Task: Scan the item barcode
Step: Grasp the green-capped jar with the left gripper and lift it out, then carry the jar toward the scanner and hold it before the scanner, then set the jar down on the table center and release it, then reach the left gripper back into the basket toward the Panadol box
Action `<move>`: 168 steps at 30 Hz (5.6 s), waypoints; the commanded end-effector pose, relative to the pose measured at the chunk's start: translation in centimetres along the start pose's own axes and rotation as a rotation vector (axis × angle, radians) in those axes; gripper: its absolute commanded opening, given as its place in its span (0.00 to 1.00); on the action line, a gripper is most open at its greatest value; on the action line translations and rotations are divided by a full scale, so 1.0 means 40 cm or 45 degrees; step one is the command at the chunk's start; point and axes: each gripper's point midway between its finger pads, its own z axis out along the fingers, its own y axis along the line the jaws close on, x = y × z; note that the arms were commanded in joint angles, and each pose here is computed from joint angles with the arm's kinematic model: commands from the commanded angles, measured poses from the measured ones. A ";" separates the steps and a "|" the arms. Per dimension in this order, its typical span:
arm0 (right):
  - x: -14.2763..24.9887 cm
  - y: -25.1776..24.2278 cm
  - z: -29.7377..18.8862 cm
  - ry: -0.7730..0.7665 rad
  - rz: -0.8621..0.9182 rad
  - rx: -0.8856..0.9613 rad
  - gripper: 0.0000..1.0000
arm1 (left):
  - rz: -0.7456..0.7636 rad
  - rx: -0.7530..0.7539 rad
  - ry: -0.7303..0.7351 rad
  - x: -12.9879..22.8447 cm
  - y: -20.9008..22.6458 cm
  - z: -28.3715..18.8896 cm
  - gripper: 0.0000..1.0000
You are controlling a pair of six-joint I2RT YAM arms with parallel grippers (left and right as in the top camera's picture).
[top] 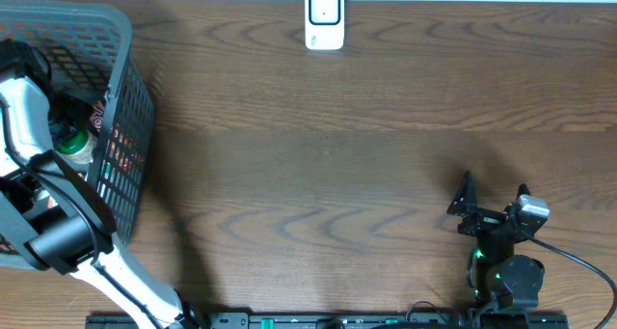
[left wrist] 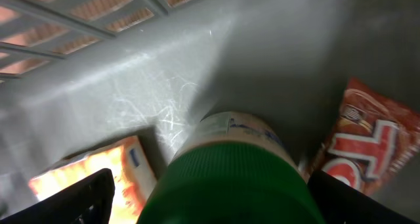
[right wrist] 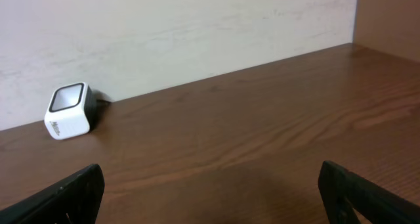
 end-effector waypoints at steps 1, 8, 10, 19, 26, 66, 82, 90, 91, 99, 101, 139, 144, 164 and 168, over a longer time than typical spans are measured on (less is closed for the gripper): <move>0.004 0.003 0.000 0.007 -0.019 -0.004 0.99 | -0.012 -0.041 0.042 0.017 0.010 0.042 0.92; 0.004 0.003 0.000 0.007 -0.019 -0.004 0.99 | -0.014 -0.045 0.048 0.022 0.010 0.051 0.91; 0.004 0.003 0.000 0.007 -0.019 -0.004 0.99 | -0.014 -0.046 0.049 0.022 0.010 0.052 0.92; 0.004 0.003 0.000 0.007 -0.019 -0.004 0.99 | -0.013 -0.035 0.128 0.052 -0.005 0.102 0.92; 0.004 0.003 0.000 0.007 -0.019 -0.004 0.99 | -0.015 -0.030 0.122 0.049 -0.009 0.110 0.80; 0.004 0.003 0.000 0.007 -0.019 -0.005 0.99 | 0.566 1.347 -0.375 0.437 -0.173 -1.001 0.68; 0.004 0.003 0.000 0.007 -0.019 -0.005 0.99 | 1.461 0.756 0.014 0.932 -0.468 -0.552 0.68; 0.004 0.003 0.000 0.007 -0.019 -0.005 0.99 | 1.682 0.665 0.061 1.047 -0.501 -0.352 0.68; 0.004 0.003 0.000 0.007 -0.019 -0.005 0.99 | 1.690 0.663 0.069 1.061 -0.499 -0.329 0.68; 0.004 0.003 0.000 0.007 -0.019 -0.005 0.99 | 1.701 0.662 0.111 1.118 -0.451 -0.187 0.68; 0.004 0.003 0.000 0.007 -0.019 -0.005 0.99 | 1.706 0.641 0.125 1.120 -0.437 -0.175 0.70; 0.005 0.003 0.000 0.008 -0.019 -0.005 0.99 | -0.144 0.458 -0.475 0.113 0.222 -0.733 0.97; 0.004 0.003 0.000 0.007 -0.019 -0.005 0.99 | 0.025 0.241 -0.309 0.068 0.198 -0.495 0.97; 0.004 0.003 0.000 0.007 -0.019 -0.005 0.99 | 0.497 0.119 -0.128 0.228 0.189 -0.074 0.98; 0.004 0.003 0.000 0.007 -0.019 -0.005 0.99 | 0.494 0.114 -0.140 0.223 0.189 -0.074 0.98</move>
